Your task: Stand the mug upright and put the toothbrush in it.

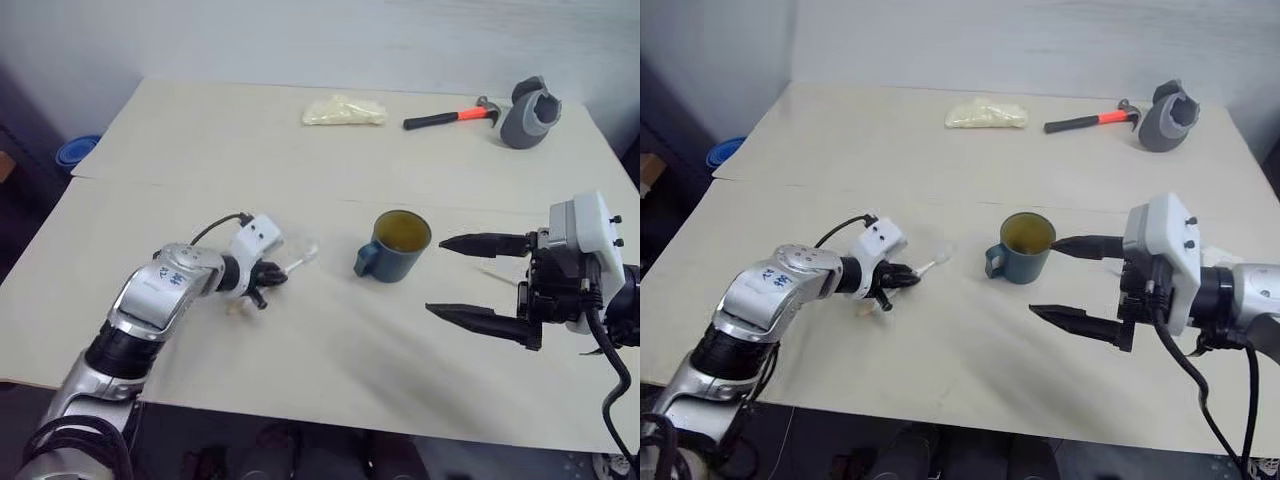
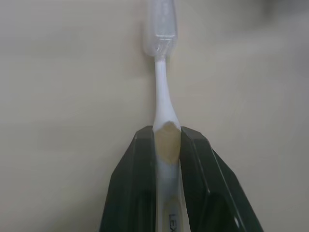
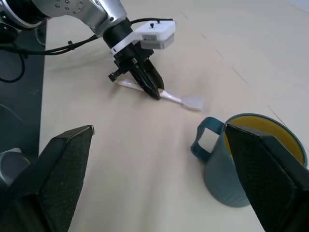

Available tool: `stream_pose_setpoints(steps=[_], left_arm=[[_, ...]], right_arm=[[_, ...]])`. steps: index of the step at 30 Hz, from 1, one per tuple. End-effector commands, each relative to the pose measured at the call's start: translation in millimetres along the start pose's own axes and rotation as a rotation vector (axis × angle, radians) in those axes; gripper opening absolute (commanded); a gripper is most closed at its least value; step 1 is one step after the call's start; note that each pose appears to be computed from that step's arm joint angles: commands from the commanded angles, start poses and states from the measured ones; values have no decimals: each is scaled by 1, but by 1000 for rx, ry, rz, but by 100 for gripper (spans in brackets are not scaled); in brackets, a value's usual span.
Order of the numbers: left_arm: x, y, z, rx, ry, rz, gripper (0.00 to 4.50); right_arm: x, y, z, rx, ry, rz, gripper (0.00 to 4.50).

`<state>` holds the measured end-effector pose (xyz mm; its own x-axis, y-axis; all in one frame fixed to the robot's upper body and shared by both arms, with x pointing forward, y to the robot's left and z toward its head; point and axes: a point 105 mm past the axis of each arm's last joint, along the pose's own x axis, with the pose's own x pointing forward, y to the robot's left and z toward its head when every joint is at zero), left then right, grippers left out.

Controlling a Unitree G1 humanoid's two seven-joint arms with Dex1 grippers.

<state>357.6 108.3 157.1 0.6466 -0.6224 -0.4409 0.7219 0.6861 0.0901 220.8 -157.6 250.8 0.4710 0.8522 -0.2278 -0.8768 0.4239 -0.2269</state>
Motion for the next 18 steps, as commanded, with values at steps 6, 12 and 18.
stream_pose_setpoints(steps=[6,12,18], left_arm=[[-29,-29,163,-10,-793,-227,40],[0,-75,183,31,-839,-423,40],[24,-101,177,-33,-880,-496,40]], right_arm=[[-14,-16,8,9,-50,-107,450],[-14,-21,10,11,-67,-158,450],[-16,-28,14,16,-94,-232,450]])
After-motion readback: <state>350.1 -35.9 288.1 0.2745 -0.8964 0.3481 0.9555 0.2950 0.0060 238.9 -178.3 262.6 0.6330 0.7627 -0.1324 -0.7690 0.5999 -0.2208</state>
